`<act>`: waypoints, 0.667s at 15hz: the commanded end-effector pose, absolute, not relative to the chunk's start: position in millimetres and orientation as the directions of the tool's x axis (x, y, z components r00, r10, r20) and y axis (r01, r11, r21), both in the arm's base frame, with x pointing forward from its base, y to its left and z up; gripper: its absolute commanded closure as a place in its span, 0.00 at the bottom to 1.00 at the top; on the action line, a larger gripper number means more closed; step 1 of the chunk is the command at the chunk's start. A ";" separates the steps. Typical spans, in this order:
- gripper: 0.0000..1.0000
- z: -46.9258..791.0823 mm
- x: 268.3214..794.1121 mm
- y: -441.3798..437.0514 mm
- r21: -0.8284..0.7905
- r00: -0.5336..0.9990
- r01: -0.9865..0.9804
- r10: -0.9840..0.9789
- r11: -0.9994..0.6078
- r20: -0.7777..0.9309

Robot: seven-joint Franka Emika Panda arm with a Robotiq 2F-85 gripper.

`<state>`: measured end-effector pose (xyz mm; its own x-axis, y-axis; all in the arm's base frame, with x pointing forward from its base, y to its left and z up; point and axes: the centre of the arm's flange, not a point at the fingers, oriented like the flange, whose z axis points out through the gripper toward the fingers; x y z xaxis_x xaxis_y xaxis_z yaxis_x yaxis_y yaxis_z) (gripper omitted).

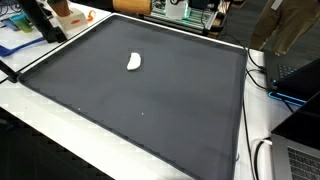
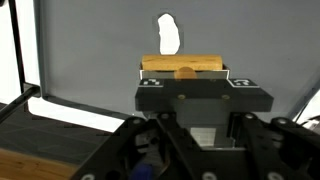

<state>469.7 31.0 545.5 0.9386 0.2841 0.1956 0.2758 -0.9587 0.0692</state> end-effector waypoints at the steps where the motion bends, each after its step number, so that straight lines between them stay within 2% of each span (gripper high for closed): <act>1: 0.78 568.4 501.6 37.7 0.094 0.949 0.264 0.276 -0.960 0.154; 10: 0.78 576.0 540.1 26.1 0.064 0.962 0.274 0.275 -0.960 0.002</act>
<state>525.5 32.7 559.6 0.9596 0.2785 0.0400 0.2752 -0.9586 0.0735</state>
